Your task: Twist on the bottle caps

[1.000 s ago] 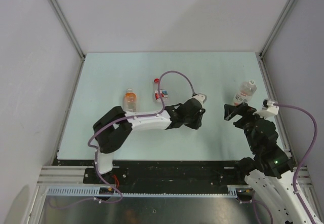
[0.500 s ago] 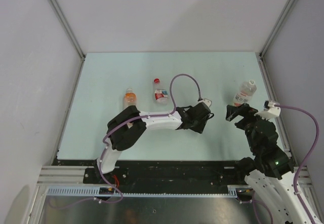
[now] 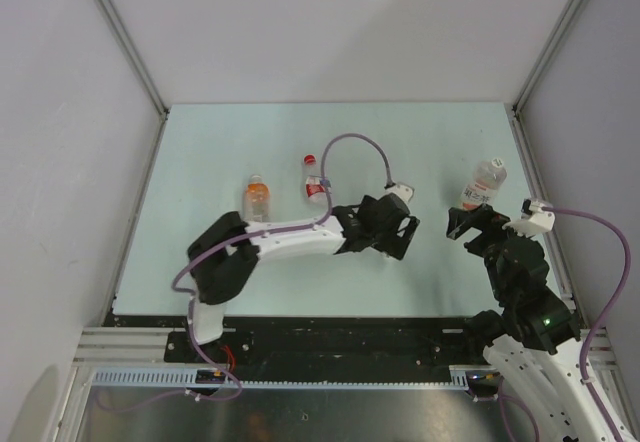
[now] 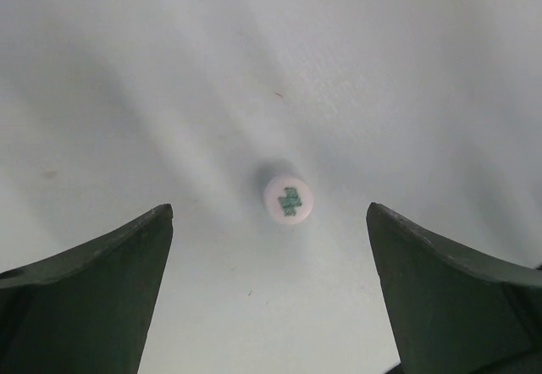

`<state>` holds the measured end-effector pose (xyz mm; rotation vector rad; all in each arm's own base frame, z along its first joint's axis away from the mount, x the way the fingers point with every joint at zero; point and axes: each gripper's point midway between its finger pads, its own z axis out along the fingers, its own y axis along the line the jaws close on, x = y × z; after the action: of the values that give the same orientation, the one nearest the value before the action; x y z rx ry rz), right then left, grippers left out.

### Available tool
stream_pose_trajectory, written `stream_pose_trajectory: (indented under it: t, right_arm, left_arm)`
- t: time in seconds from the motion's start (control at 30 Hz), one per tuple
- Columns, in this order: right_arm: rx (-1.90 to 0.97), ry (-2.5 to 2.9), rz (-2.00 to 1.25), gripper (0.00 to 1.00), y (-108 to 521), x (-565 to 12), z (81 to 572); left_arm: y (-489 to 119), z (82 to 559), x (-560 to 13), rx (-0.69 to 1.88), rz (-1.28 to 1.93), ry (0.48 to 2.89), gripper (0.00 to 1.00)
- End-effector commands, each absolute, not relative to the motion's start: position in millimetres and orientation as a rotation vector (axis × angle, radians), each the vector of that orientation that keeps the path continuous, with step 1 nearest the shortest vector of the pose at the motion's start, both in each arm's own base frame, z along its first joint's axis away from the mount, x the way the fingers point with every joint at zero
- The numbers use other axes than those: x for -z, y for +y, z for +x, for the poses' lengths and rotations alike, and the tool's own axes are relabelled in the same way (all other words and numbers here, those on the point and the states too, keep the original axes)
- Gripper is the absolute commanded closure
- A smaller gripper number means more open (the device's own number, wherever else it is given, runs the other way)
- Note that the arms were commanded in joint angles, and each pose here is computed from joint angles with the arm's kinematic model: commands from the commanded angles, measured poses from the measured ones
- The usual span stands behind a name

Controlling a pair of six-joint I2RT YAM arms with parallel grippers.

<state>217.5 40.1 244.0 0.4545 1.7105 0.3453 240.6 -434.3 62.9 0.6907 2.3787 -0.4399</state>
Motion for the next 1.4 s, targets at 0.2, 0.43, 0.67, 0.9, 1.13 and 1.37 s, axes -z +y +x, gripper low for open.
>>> stream_pose_trajectory:
  t: [0.2,0.43,0.67,0.9,1.13,1.37]
  right_arm:
    - [-0.349,1.691,0.436,0.01,42.2,-257.5,222.5]
    - [-0.329,1.709,0.425,0.01,43.8,-252.0,227.8]
    - [-0.301,1.750,0.408,0.01,46.8,-242.6,234.8]
    - [-0.289,1.770,0.401,0.01,47.9,-238.3,237.2]
    - [-0.286,1.774,0.395,0.01,48.2,-237.5,237.2]
    - [-0.305,1.769,0.376,0.01,51.1,-240.0,236.0]
  left_arm:
    - [-269.8,301.8,-213.7,0.184,0.112,2.021,0.01]
    - [-122.5,322.9,-173.8,0.029,-0.319,2.050,0.00]
    - [-80.9,335.1,-133.3,-0.064,-0.386,2.156,0.01]
    - [-88.7,348.9,-99.3,-0.058,-0.323,2.271,0.01]
    - [-103.2,355.9,-76.6,0.043,-0.270,2.336,0.00]
    - [-105.4,353.8,-57.2,0.055,-0.259,2.394,0.01]
